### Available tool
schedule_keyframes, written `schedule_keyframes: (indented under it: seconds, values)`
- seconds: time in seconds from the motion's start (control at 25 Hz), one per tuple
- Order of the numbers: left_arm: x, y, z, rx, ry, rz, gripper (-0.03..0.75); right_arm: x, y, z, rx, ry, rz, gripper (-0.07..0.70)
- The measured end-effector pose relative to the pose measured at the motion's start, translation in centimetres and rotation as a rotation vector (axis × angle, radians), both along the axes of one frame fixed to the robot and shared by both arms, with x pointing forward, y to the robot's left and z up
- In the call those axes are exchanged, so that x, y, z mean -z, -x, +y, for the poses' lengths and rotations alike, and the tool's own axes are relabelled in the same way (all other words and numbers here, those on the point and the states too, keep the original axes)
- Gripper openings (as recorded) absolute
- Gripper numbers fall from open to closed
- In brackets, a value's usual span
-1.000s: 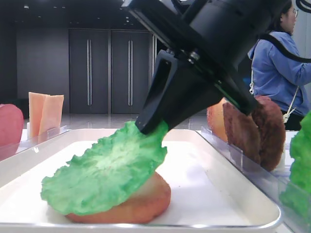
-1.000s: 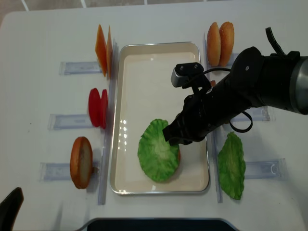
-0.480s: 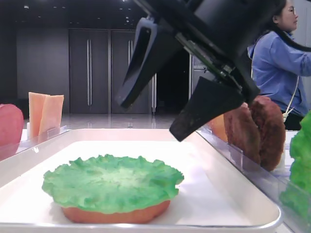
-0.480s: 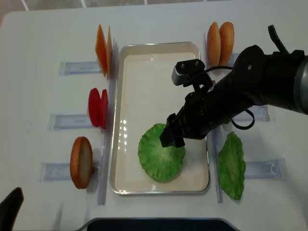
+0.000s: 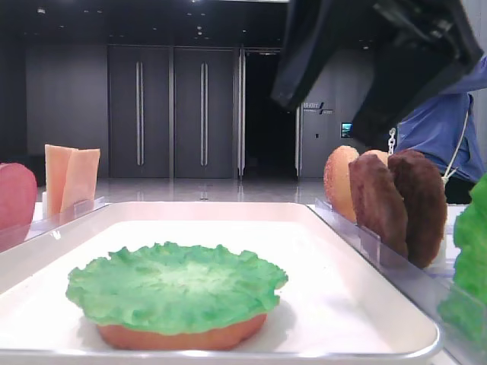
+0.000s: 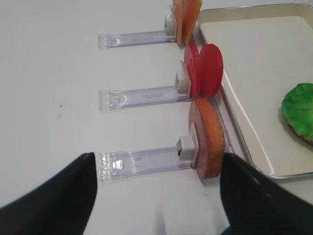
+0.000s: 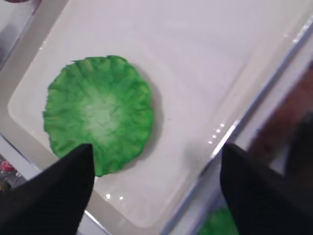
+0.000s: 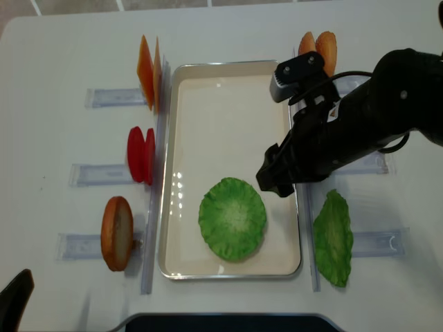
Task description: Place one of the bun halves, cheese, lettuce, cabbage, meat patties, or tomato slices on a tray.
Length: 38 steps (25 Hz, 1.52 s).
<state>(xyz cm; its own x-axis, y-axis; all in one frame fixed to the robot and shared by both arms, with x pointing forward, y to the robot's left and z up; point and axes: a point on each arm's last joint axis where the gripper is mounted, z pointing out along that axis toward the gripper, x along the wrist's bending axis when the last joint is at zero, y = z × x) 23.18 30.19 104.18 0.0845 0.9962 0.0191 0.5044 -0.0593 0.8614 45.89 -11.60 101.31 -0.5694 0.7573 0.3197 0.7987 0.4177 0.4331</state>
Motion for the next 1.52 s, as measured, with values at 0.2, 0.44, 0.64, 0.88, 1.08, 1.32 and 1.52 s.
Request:
schedule_keyframes:
  seconds: [0.2, 0.44, 0.64, 0.88, 1.08, 1.32, 1.52]
  values:
    - [0.0, 0.0, 0.0, 0.000, 0.000, 0.000, 0.597, -1.3, -0.7, -3.9, 0.081, 0.094, -0.028, 0.538]
    - [0.0, 0.0, 0.0, 0.000, 0.000, 0.000, 0.597, -1.5, -2.1, -9.7, 0.219, 0.205, 0.009, 0.538]
    - [0.0, 0.0, 0.0, 0.000, 0.000, 0.000, 0.597, -1.2, -2.5, -14.1, 0.356, 0.262, 0.087, 0.538]
    - [0.0, 0.0, 0.0, 0.000, 0.000, 0.000, 0.597, -1.1, -2.6, -18.4, 0.554, 0.298, 0.148, 0.538]
    - [0.0, 0.0, 0.0, 0.000, 0.000, 0.000, 0.597, -1.3, -2.3, -19.4, 0.601, 0.326, 0.145, 0.538]
    - [0.0, 0.0, 0.0, 0.000, 0.000, 0.000, 0.597, -2.1, -0.4, -19.3, 0.608, 0.327, 0.125, 0.538]
    - [0.0, 0.0, 0.0, 0.000, 0.000, 0.000, 0.585, -2.9, 2.4, -19.2, 0.601, 0.341, 0.116, 0.538]
